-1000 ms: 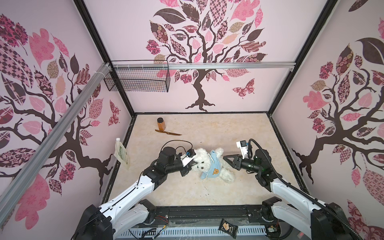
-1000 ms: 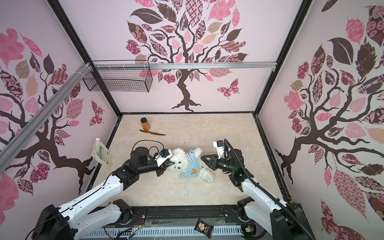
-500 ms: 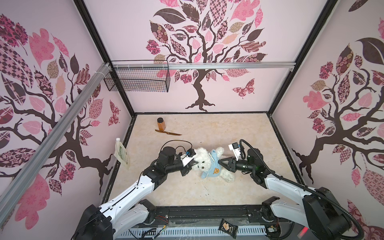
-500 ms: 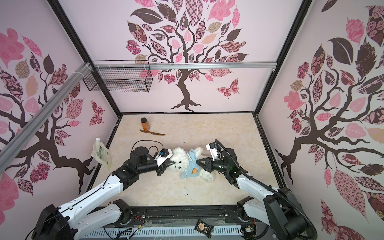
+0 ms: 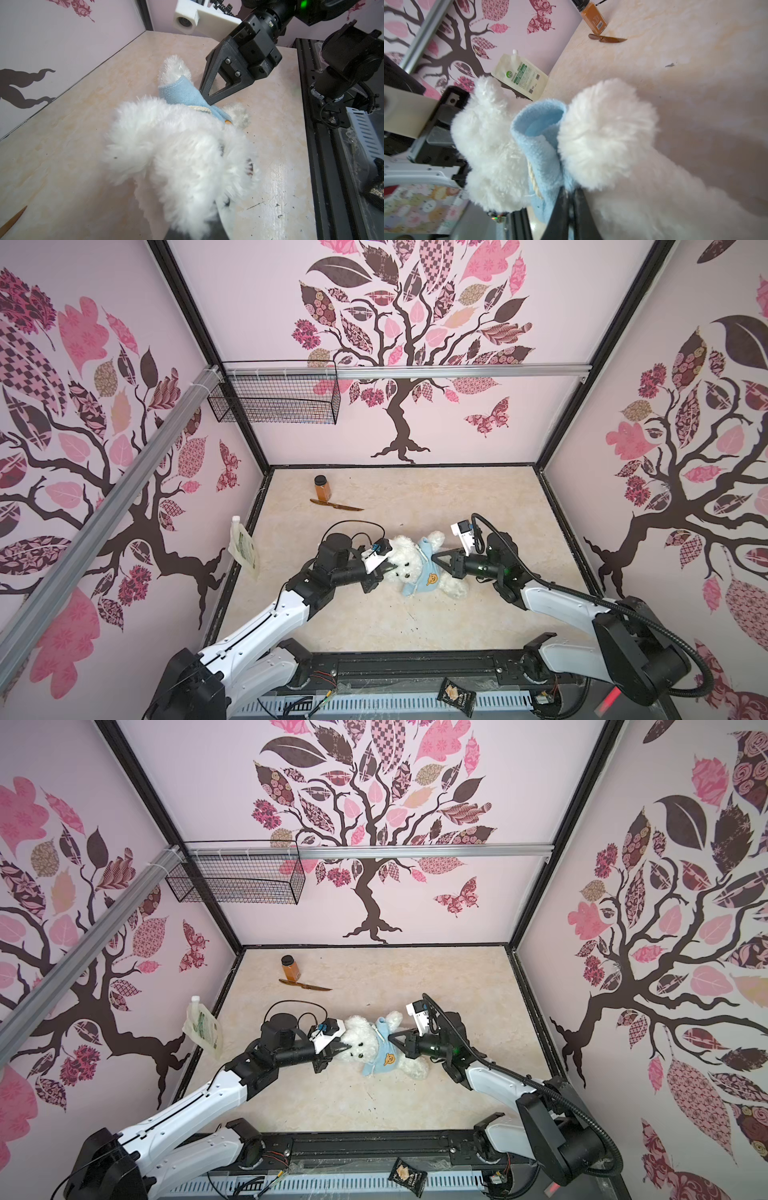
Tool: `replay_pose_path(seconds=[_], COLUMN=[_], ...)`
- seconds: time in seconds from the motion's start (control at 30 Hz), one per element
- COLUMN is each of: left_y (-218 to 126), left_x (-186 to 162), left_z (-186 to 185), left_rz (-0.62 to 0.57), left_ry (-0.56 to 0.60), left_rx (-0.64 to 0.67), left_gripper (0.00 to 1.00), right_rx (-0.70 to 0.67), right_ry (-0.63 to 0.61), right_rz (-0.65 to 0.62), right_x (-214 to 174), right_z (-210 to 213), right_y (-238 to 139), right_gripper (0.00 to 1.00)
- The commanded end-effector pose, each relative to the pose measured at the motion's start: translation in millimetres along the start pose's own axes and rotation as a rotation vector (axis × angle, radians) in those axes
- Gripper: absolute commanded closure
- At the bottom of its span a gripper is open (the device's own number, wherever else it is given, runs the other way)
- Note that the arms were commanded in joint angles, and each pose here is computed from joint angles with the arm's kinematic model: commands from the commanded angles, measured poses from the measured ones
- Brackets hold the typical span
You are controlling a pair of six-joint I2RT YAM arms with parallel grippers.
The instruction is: Dress the teddy bear
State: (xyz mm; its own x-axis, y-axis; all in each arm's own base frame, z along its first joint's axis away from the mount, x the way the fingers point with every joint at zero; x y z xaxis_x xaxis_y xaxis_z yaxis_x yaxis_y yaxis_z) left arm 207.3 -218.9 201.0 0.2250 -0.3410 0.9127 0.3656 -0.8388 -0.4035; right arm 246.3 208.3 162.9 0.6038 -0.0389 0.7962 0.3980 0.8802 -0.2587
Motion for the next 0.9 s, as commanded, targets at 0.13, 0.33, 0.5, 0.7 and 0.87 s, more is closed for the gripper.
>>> replay_pose_path(seconds=[0.13,0.33,0.5,0.7,0.87], left_y=[5.4,5.9,5.5,5.3,2.3], left_x=[-22.7,-38.8,-48.0,-57.1,-51.3], left_z=[-13.1,-13.1,-11.3,-10.8,-15.4], left_rz=[0.156,0.272,0.329,0.385,0.346], left_ry=[0.152,0.199,0.216,0.238,0.244], left_rx=[-0.019,0.002,0.016,0.023,0.008], left_gripper=[1.00,1.00,1.00,1.00,1.00], right_rx=[-0.194,-0.323,-0.354,-0.404,-0.446], right_ry=[-0.011,0.065,0.138,0.147,0.210], right_rz=[-0.251,-0.349,-0.391,-0.399,-0.399], right_x=[60.0,79.3,86.3,91.4,87.2], right_z=[2.0,-8.3,-24.1,-35.3,-61.7], right_y=[-23.4,-46.3,-65.1,-77.2,-91.1], right_gripper=[1.00,1.00,1.00,1.00,1.00])
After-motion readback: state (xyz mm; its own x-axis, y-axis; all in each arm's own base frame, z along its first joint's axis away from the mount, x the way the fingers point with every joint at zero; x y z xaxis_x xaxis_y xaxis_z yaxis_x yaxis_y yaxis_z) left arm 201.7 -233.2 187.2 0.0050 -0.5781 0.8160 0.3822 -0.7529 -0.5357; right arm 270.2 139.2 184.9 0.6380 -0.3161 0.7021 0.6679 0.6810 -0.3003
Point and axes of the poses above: each gripper's point midway between its finger pads, its own y axis out along the fingers, its own z axis along the line the jaws close on, x = y × z, the point moved 4 cm from there along -y, back along the fingers, and after that the axes turned 10 degrees about -y, right-handed, at the moved point
